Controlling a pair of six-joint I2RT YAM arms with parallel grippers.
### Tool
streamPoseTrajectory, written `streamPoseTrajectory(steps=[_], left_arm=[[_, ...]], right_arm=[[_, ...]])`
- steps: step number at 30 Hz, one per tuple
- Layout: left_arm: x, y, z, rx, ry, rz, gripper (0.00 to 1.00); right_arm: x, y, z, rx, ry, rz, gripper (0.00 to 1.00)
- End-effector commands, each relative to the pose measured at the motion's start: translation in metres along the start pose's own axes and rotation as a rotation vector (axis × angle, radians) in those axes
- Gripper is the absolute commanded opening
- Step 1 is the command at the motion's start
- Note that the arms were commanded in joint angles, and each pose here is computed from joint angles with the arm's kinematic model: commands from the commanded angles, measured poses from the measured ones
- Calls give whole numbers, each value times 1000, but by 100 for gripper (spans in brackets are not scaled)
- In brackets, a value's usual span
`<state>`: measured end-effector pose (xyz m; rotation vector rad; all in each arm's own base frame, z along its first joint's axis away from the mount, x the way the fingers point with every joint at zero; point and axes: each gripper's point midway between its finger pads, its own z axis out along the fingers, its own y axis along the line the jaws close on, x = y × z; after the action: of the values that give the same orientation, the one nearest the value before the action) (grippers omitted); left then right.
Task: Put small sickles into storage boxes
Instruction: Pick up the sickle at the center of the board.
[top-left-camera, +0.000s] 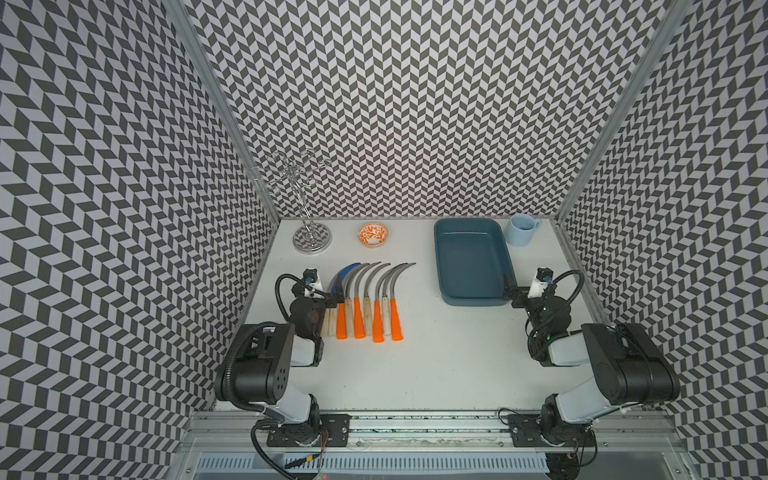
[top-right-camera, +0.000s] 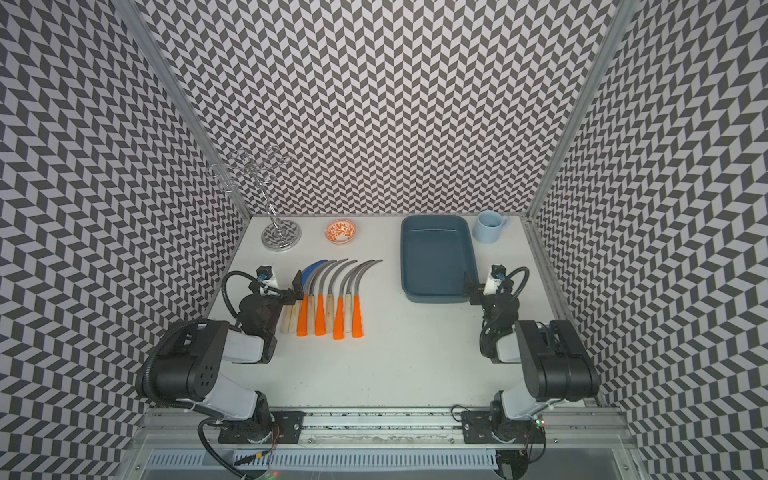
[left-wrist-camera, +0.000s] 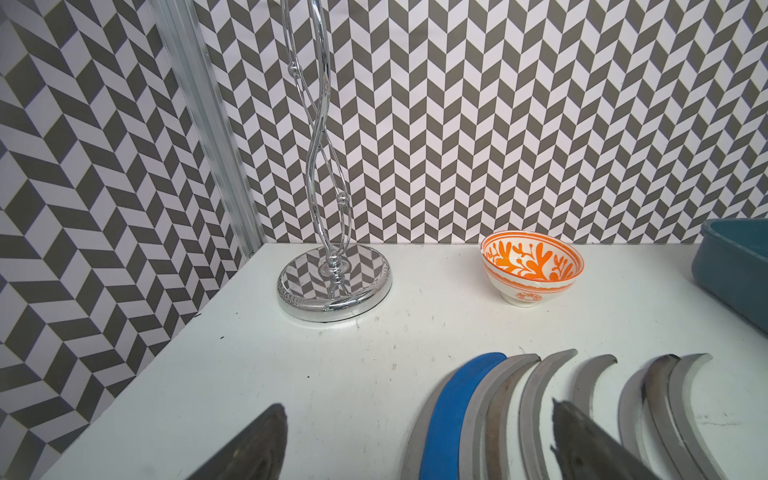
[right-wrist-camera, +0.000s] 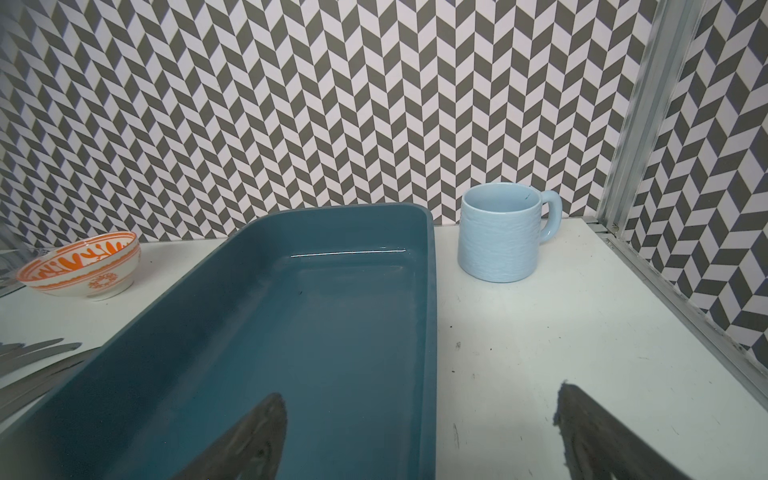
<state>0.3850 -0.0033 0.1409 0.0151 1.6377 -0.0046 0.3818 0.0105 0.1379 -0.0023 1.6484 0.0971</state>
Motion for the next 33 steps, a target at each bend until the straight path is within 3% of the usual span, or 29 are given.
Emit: streamPoseTrajectory(steps=[1, 6, 9, 13, 18, 21, 26, 33], left_arm=[[-7, 1, 1, 6, -32, 1, 100], [-14, -3, 0, 28, -39, 8, 100], [-21, -2, -1, 21, -44, 5, 100], [-28, -2, 6, 7, -15, 21, 100], [-28, -7, 27, 12, 127, -10, 100], [-40, -16, 32, 8, 150, -10, 100], [-57, -38, 38, -19, 242, 5, 100], [-75, -61, 32, -14, 374, -110, 100]], right_arm=[[-17, 2, -1, -7, -75, -27, 99], [-25, -14, 0, 98, -82, 8, 99], [-23, -6, 10, 60, -26, -14, 100], [-21, -9, 27, 115, 64, -12, 100], [-21, -14, 43, 178, 158, 21, 100], [-29, -12, 49, 194, 169, 41, 100], [-32, 6, 64, 166, 279, 76, 100], [-31, 57, 74, 56, 486, 164, 100]])
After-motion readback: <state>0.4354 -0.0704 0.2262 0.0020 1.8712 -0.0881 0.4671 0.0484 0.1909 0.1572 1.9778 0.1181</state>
